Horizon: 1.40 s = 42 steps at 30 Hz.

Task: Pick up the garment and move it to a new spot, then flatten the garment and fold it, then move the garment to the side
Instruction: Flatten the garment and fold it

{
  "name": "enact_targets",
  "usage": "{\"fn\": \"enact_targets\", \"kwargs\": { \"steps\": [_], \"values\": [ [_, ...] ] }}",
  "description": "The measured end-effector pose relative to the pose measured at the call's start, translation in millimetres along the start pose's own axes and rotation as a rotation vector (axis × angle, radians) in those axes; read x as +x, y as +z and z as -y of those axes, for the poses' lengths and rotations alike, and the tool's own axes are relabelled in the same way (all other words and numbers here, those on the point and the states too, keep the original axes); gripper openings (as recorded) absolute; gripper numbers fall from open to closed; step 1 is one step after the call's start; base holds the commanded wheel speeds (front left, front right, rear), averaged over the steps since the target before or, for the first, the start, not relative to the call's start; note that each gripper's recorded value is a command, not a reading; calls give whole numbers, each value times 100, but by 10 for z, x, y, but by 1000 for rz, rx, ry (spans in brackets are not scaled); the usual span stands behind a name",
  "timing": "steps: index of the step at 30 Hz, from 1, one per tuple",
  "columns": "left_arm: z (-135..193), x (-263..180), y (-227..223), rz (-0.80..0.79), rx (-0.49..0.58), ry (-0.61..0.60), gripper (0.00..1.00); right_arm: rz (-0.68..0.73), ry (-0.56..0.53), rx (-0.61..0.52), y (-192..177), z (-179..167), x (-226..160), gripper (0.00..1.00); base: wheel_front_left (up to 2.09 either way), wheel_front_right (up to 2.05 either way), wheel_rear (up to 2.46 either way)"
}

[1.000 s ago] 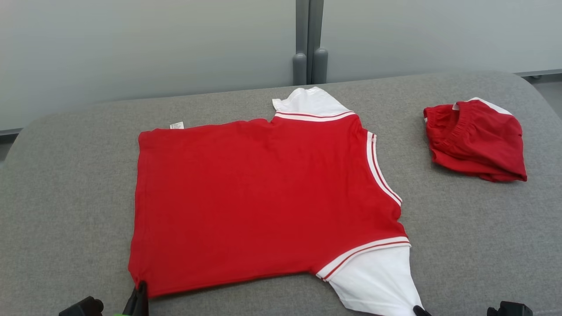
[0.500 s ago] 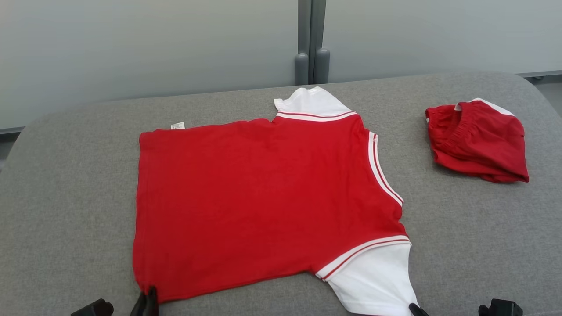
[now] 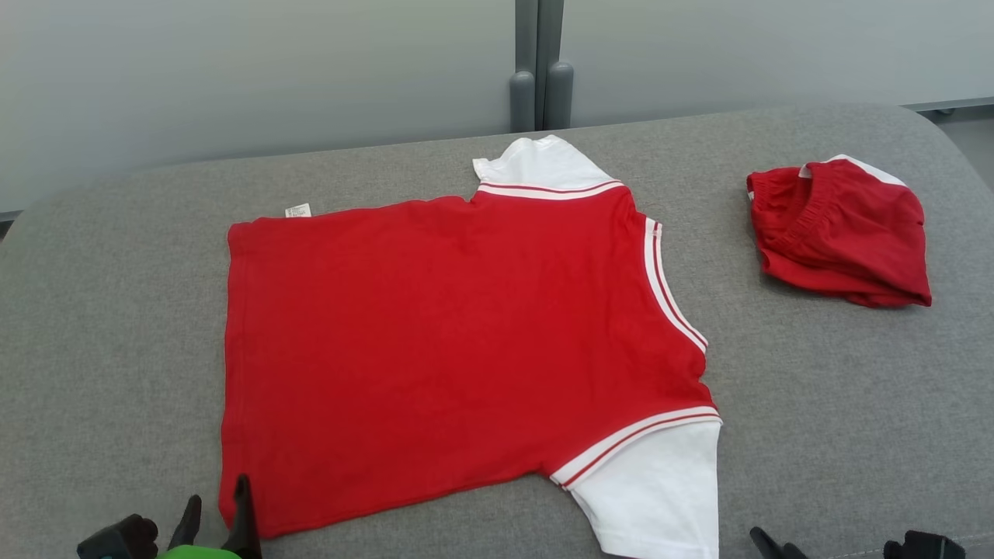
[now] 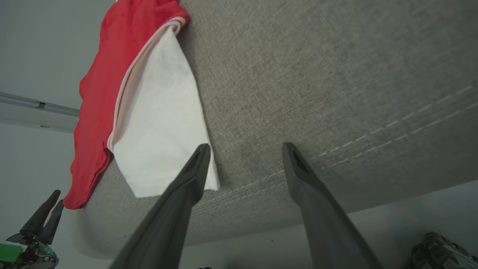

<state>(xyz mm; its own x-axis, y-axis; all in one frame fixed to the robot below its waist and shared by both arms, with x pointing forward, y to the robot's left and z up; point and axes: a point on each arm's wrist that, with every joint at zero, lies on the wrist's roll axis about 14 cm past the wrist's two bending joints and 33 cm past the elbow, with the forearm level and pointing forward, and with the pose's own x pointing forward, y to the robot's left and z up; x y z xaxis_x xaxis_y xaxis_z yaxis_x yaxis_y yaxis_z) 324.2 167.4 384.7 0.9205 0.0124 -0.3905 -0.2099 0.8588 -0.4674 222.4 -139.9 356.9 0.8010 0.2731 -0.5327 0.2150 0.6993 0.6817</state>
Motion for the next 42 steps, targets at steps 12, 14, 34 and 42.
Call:
{"fn": "enact_targets", "kwargs": {
  "steps": [12,14,34,42],
  "values": [
    [647,92,537,178,96,-196,100,327,118,-183,1094,-391,143,100,0,0,0],
    [774,74,605,207,84,-223,100,364,142,-242,1235,-493,143,100,0,0,0],
    [1125,-126,964,367,144,-298,100,731,275,-645,1966,-1633,36,100,0,0,0],
    [1073,-206,947,387,177,-274,100,714,281,-720,1759,-1704,81,100,0,0,0]
  ]
}}
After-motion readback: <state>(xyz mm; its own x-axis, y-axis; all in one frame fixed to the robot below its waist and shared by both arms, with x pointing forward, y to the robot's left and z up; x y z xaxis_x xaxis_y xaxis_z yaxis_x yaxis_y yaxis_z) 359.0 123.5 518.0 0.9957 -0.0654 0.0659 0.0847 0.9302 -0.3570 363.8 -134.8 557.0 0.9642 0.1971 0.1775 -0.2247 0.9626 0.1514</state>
